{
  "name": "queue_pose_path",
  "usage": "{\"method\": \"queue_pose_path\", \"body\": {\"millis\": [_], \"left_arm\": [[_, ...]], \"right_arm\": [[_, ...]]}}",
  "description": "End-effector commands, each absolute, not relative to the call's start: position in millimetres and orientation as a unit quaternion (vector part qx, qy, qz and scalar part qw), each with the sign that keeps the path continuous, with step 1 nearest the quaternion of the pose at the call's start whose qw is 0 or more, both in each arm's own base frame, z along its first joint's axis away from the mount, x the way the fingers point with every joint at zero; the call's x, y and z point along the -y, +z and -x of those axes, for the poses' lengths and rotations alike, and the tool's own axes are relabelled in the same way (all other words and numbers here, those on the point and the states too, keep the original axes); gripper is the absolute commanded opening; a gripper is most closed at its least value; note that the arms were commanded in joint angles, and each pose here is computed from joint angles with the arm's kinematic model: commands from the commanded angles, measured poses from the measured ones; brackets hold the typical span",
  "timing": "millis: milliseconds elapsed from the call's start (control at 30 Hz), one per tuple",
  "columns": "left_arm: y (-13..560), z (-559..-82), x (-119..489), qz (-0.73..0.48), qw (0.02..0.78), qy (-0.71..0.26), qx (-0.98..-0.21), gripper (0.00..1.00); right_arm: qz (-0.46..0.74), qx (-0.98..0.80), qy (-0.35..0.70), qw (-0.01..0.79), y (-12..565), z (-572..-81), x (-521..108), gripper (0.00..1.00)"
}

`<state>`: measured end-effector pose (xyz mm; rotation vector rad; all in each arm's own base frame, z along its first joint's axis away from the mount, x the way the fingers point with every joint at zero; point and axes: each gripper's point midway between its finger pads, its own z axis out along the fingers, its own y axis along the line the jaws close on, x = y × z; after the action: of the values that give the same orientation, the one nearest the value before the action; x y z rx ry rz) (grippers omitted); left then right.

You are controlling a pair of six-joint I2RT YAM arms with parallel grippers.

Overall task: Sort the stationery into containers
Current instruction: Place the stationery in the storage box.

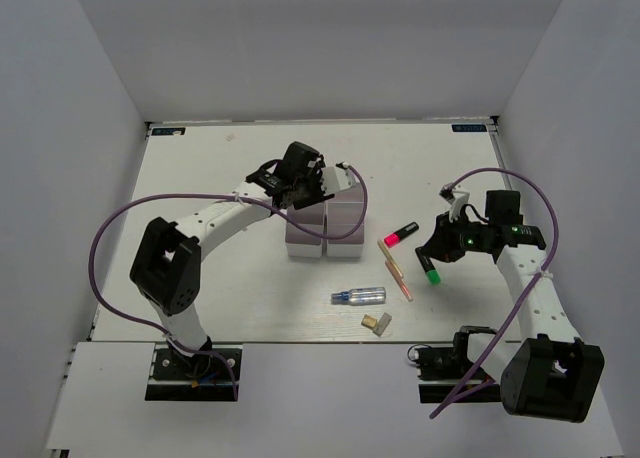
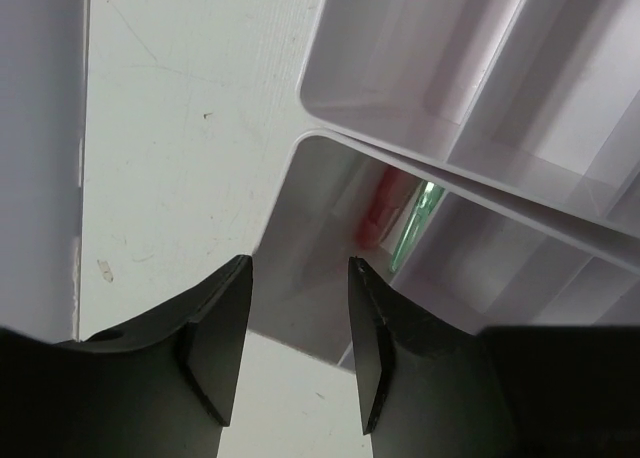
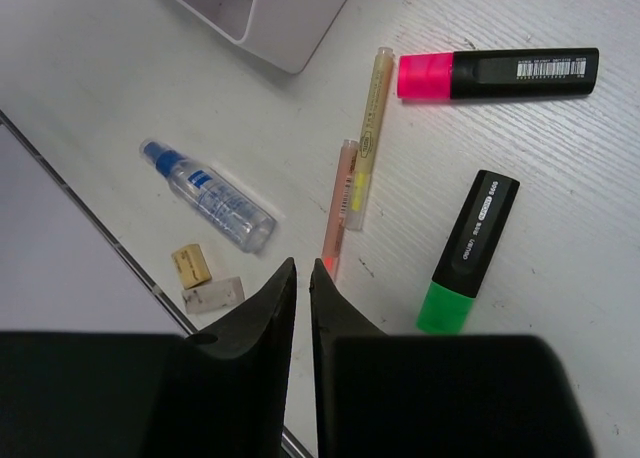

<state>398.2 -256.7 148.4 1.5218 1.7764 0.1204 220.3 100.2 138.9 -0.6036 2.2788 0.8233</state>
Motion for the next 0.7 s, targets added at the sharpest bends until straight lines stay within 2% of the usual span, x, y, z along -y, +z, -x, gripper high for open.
{"method": "queue_pose_path", "body": {"millis": [0,100,200,233,267,333,367,400,433,467,500,533,600,633,667], "left_arm": [[184.4,-396.8,257.5,-0.582,0.430,0.050,-0.688,0.54],[196.8,-393.4,261.3,-0.574,0.443,0.045,-0.688,0.52],[228.0,-382.5,263.2,-0.540,0.473,0.035,-0.695,0.37],[238.0,-379.3,263.4,-0.528,0.483,0.029,-0.698,0.29],[262.2,-366.6,259.4,-0.502,0.504,0.012,-0.702,0.25],[271.9,-352.4,254.7,-0.452,0.510,-0.023,-0.732,0.23],[288.6,-333.6,244.2,-0.378,0.515,-0.064,-0.766,0.26],[289.3,-327.3,237.6,-0.349,0.510,-0.075,-0.783,0.34],[284.4,-321.8,228.6,-0.318,0.500,-0.084,-0.802,0.65],[287.4,-297.8,214.8,-0.241,0.479,-0.125,-0.835,0.81],[274.3,-296.4,198.8,-0.208,0.463,-0.122,-0.853,0.90],[265.1,-275.9,185.6,-0.194,0.446,-0.132,-0.864,0.99],[226.7,-255.5,164.1,-0.148,0.403,-0.137,-0.893,0.99],[229.0,-248.0,158.0,-0.134,0.410,-0.146,-0.890,0.99],[206.3,-241.1,150.3,-0.131,0.391,-0.136,-0.901,0.99]], "right_arm": [[0.240,-0.854,0.321,0.331,154.3,-223.6,-101.9,0.14],[0.238,-0.855,0.321,0.330,153.8,-223.0,-101.2,0.14],[0.240,-0.857,0.315,0.330,152.4,-224.1,-99.9,0.14],[0.241,-0.858,0.309,0.331,150.9,-225.3,-98.5,0.02],[0.242,-0.861,0.299,0.332,148.6,-227.1,-95.4,0.00],[0.257,-0.862,0.273,0.341,145.3,-233.4,-89.6,0.00],[0.269,-0.859,0.271,0.342,143.8,-234.3,-89.9,0.00],[0.303,-0.851,0.267,0.336,140.1,-232.7,-89.0,0.03],[0.351,-0.823,0.282,0.345,140.4,-232.7,-94.8,0.28],[0.375,-0.812,0.282,0.347,140.5,-233.3,-95.5,0.42],[0.418,-0.793,0.274,0.349,135.3,-235.0,-94.1,0.48],[0.462,-0.767,0.264,0.358,131.4,-238.2,-93.5,0.61],[0.556,-0.703,0.229,0.380,125.5,-247.2,-91.1,0.73],[0.582,-0.683,0.221,0.383,123.4,-249.0,-91.4,0.74],[0.628,-0.642,0.196,0.394,124.3,-254.1,-90.1,0.76]]}}
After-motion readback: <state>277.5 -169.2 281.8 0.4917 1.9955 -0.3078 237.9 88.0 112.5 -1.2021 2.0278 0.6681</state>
